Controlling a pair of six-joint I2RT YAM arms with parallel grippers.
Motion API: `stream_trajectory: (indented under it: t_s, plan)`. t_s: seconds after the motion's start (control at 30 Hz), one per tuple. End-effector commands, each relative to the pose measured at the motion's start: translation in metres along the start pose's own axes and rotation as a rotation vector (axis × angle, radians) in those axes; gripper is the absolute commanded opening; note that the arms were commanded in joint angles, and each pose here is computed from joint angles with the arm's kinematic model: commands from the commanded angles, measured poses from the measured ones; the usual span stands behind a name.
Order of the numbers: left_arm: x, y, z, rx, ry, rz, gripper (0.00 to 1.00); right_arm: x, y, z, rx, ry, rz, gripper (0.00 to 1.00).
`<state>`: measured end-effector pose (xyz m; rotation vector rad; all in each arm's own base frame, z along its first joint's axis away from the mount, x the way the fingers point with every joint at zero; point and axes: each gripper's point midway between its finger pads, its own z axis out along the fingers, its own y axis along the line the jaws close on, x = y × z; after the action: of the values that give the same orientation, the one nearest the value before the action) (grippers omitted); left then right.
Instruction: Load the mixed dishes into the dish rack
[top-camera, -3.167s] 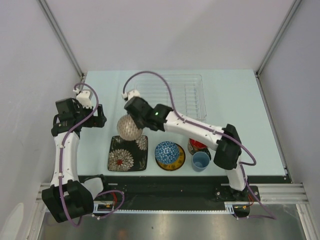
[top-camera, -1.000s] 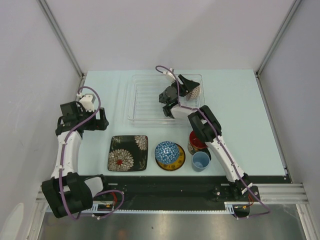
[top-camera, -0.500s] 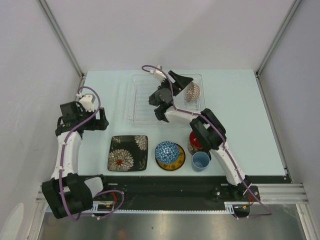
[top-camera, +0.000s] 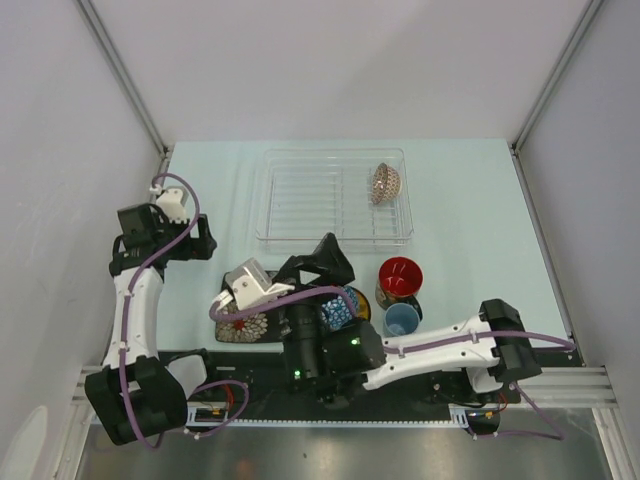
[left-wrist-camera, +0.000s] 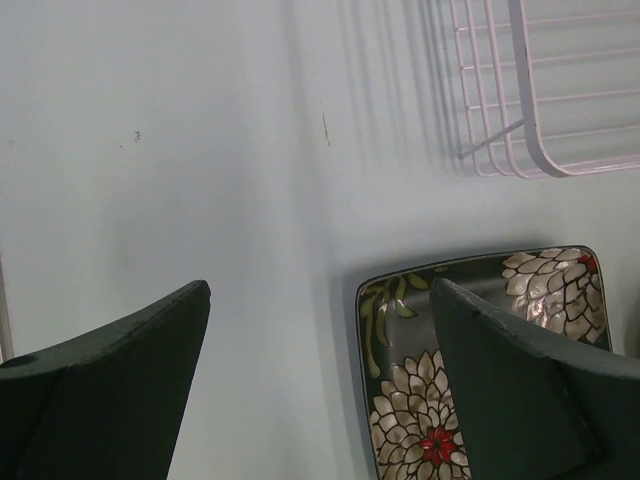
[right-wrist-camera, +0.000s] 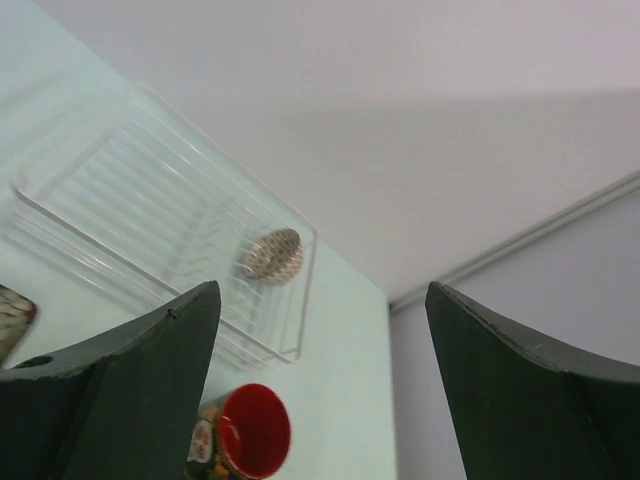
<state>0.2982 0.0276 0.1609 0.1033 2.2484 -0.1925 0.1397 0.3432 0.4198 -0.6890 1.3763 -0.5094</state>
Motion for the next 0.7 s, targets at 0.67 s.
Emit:
stream_trajectory:
  t_s: [0.67]
  plan:
    - [-0.017,-0.009,-0.017,0.02,-0.032,-0.046,0.97,-0.087,-0.118,0.132,-0.186,-0.117,0.83,1.0]
